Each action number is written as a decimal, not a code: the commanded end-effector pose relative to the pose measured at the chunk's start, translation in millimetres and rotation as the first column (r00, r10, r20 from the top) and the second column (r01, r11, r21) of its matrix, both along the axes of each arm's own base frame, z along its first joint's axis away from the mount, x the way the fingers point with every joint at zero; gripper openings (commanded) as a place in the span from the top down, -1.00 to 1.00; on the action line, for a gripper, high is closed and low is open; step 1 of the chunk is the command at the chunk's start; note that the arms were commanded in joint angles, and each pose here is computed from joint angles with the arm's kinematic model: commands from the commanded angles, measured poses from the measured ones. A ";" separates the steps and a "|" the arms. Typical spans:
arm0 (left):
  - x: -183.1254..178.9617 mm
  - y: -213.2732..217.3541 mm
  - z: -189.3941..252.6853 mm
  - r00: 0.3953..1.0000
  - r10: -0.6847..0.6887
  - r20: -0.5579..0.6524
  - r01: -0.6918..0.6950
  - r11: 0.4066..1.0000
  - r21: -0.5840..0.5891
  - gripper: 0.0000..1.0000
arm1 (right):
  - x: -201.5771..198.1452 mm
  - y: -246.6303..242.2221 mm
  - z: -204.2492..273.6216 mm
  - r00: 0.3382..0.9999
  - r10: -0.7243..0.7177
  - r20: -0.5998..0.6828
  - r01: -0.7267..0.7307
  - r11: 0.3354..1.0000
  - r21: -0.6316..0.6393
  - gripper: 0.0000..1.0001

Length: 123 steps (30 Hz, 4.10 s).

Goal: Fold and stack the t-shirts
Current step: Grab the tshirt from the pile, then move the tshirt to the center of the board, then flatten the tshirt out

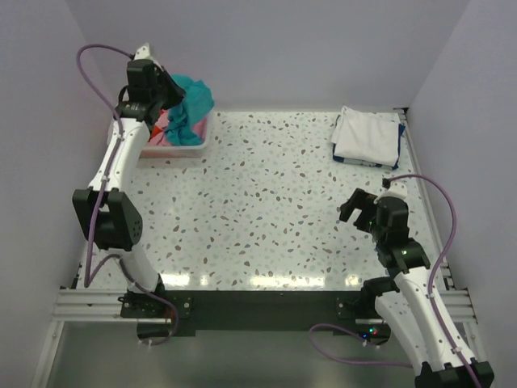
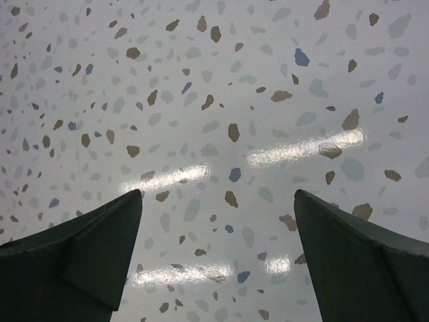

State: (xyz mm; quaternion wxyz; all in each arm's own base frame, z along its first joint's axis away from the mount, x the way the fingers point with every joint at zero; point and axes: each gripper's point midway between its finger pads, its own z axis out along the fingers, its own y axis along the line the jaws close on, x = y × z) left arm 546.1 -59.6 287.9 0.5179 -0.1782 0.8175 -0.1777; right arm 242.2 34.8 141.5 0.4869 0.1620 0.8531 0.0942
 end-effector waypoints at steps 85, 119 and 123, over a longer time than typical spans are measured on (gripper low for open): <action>-331.6 -174.7 -246.5 0.776 -0.561 -0.287 0.554 0.825 -0.113 -0.12 | -5.8 151.4 32.2 0.751 0.641 0.158 -0.656 0.702 0.277 -0.98; -321.3 -141.6 -230.4 0.873 -0.409 -0.264 0.420 0.907 -0.016 1.00 | 67.5 245.9 43.1 0.603 0.790 -0.112 -0.786 0.612 0.082 -0.98; -320.0 -140.8 -229.4 0.879 -0.398 -0.261 0.408 0.913 -0.020 1.00 | 80.1 282.0 39.3 0.551 0.824 -0.130 -0.822 0.563 0.087 -0.98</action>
